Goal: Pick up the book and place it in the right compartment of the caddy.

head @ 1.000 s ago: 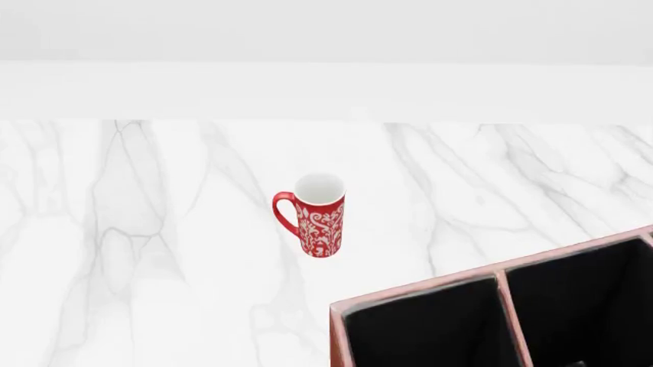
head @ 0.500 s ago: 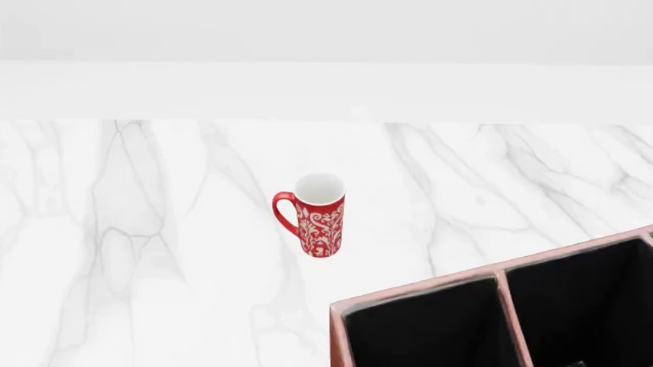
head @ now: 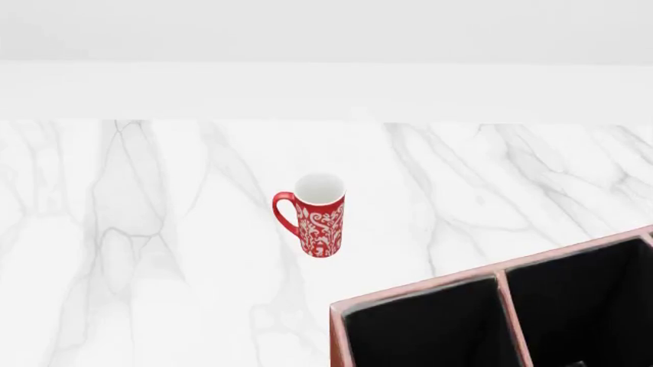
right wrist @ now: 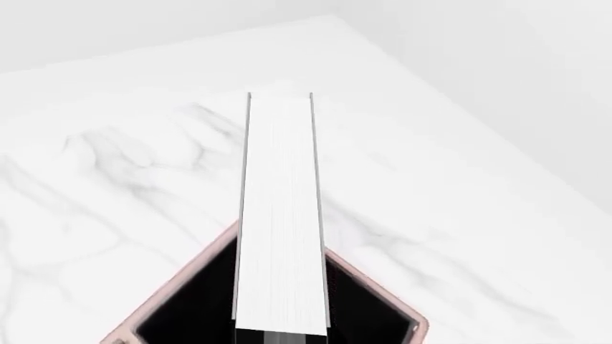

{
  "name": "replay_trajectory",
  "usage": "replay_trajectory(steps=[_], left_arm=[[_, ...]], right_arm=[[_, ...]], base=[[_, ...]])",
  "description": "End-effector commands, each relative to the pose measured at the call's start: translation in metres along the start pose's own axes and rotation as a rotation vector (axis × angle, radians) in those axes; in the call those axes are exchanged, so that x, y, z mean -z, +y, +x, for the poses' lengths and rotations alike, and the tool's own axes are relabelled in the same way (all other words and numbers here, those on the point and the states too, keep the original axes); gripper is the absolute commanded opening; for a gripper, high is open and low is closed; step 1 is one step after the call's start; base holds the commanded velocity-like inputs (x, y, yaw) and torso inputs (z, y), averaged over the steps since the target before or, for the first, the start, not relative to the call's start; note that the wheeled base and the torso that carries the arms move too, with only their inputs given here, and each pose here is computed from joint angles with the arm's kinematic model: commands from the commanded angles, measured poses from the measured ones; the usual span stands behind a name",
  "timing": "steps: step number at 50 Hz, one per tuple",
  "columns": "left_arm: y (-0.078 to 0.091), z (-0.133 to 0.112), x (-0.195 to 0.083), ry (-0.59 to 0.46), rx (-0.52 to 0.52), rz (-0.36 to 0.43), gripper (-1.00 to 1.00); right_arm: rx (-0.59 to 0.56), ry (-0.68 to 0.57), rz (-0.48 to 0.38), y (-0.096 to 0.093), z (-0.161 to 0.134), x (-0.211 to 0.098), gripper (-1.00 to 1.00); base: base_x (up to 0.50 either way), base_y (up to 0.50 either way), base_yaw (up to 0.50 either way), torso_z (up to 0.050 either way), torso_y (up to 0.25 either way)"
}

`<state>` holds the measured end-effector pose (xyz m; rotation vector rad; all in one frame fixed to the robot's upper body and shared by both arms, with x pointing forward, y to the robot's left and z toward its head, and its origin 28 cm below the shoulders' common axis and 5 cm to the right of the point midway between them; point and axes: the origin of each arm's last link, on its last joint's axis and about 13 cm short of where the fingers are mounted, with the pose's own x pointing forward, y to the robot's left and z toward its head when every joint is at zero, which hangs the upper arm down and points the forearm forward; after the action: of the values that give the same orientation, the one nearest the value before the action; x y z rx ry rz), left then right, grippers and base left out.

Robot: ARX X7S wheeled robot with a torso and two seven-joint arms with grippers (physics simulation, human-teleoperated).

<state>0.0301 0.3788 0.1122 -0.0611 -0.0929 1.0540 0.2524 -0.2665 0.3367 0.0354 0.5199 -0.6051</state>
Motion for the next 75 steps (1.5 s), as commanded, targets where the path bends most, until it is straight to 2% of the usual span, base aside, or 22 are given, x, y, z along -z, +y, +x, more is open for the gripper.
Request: replay_trajectory(steps=[1, 29, 44, 59, 75], left_arm=[[0.000, 0.000, 0.001, 0.003, 0.002, 0.002, 1.00], [0.000, -0.001, -0.001, -0.002, 0.005, 0.002, 1.00], [-0.001, -0.001, -0.001, -0.005, 0.010, 0.004, 1.00], [0.000, -0.001, 0.001, -0.001, 0.010, 0.006, 1.00], [-0.002, 0.000, 0.002, 0.000, 0.013, 0.006, 1.00]], right_arm=[[0.016, 0.003, -0.001, 0.001, 0.008, 0.004, -1.00], [-0.014, 0.023, -0.038, 0.017, 0.035, 0.023, -1.00], [-0.013, 0.025, -0.049, 0.018, 0.045, 0.029, -1.00], [0.006, 0.090, -0.071, 0.026, 0.072, 0.051, -1.00], [0.006, 0.107, -0.086, 0.030, 0.078, 0.059, -1.00]], base=[[0.00, 0.00, 0.00, 0.000, 0.010], [0.00, 0.00, 0.00, 0.000, 0.001], [0.00, 0.00, 0.00, 0.000, 0.002], [0.00, 0.00, 0.00, 0.001, 0.001], [0.00, 0.00, 0.00, 0.000, 0.000]])
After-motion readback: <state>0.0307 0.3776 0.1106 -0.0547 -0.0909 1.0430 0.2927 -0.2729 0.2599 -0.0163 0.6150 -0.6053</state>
